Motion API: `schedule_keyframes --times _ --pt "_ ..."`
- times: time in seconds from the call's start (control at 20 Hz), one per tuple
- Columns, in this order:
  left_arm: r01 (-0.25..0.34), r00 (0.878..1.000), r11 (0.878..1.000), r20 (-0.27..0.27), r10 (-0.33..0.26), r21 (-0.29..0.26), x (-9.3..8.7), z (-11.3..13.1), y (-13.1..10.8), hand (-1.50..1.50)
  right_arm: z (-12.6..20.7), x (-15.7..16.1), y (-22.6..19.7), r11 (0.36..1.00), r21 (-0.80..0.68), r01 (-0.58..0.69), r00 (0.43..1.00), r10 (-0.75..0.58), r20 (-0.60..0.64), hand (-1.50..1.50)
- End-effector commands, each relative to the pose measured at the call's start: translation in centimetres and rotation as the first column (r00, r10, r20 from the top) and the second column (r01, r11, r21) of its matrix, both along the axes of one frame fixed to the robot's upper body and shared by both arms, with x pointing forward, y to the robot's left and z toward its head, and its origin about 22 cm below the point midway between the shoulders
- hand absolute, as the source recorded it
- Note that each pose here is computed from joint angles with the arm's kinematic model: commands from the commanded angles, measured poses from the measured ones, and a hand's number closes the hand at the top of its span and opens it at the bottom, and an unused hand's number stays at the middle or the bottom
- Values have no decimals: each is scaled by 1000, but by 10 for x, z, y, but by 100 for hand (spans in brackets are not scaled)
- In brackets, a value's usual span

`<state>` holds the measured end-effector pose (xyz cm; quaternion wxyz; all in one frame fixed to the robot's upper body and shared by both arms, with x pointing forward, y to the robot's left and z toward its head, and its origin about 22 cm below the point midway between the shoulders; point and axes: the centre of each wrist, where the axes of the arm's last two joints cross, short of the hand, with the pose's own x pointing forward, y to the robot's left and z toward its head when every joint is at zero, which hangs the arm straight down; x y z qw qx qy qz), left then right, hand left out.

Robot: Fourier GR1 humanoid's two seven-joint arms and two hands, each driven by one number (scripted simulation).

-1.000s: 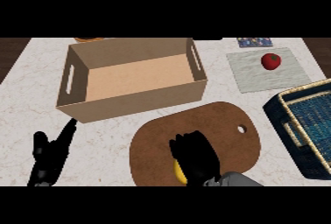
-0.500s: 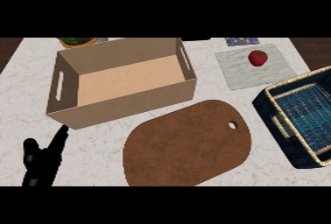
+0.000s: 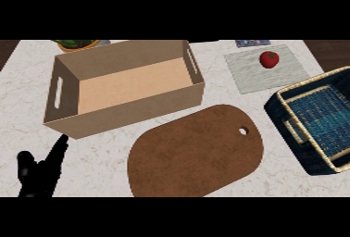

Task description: Pick the lemon from the cutting board and place it in the basket

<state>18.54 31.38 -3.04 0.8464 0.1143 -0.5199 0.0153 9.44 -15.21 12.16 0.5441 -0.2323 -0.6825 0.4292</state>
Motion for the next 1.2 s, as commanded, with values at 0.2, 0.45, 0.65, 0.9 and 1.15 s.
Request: schedule_keyframes --times 0.2,0.45,0.65,0.9,1.15 --pt "-10 995 1000 -95 7 -29 -17 -19 4 0 77 -22 -29 936 340 89 977 -148 152 150" --pt "13 997 999 -73 -15 -37 -15 -14 -2 0 83 -5 -36 907 386 168 947 -257 192 150" --pt "4 997 1000 -73 -6 -27 -14 -13 1 0 88 6 -40 902 381 205 936 -294 193 150" --pt "28 997 999 -66 -30 -30 -10 -11 -5 0 91 30 -48 892 341 297 910 -372 182 150" --pt "14 996 999 -84 -18 -45 -10 -16 -12 0 99 46 -56 889 310 337 891 -407 202 150"
